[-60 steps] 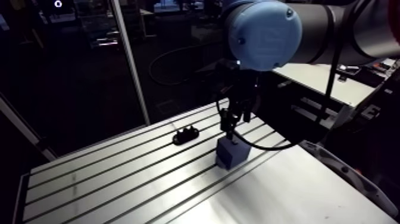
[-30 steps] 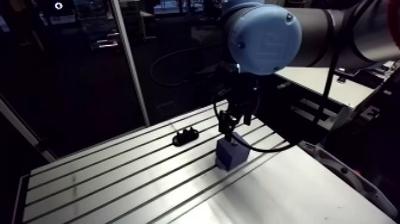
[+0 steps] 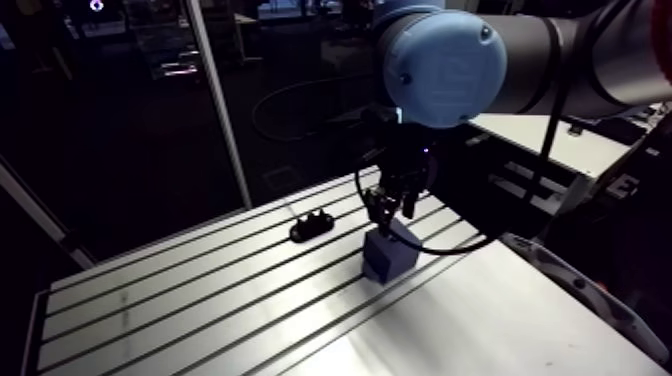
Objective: Pick up the M10 bolt and insert it into the hex recess until seated.
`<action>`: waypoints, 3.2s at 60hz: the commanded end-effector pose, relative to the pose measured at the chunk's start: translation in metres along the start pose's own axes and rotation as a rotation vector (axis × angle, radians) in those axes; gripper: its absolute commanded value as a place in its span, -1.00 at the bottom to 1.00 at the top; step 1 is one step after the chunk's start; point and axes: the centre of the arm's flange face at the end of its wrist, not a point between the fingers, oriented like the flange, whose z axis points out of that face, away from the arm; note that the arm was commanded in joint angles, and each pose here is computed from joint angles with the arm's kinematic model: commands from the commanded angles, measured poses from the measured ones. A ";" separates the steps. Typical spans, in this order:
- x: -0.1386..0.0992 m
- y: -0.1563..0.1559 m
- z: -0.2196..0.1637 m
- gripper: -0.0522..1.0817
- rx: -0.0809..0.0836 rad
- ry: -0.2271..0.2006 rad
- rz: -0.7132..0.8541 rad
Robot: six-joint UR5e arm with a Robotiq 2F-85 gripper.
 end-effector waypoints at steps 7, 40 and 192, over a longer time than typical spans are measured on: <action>0.003 0.006 0.010 -0.24 -0.002 0.007 0.010; 0.002 0.004 0.014 -0.05 0.010 0.008 0.027; -0.002 0.004 0.022 0.23 0.019 0.029 0.041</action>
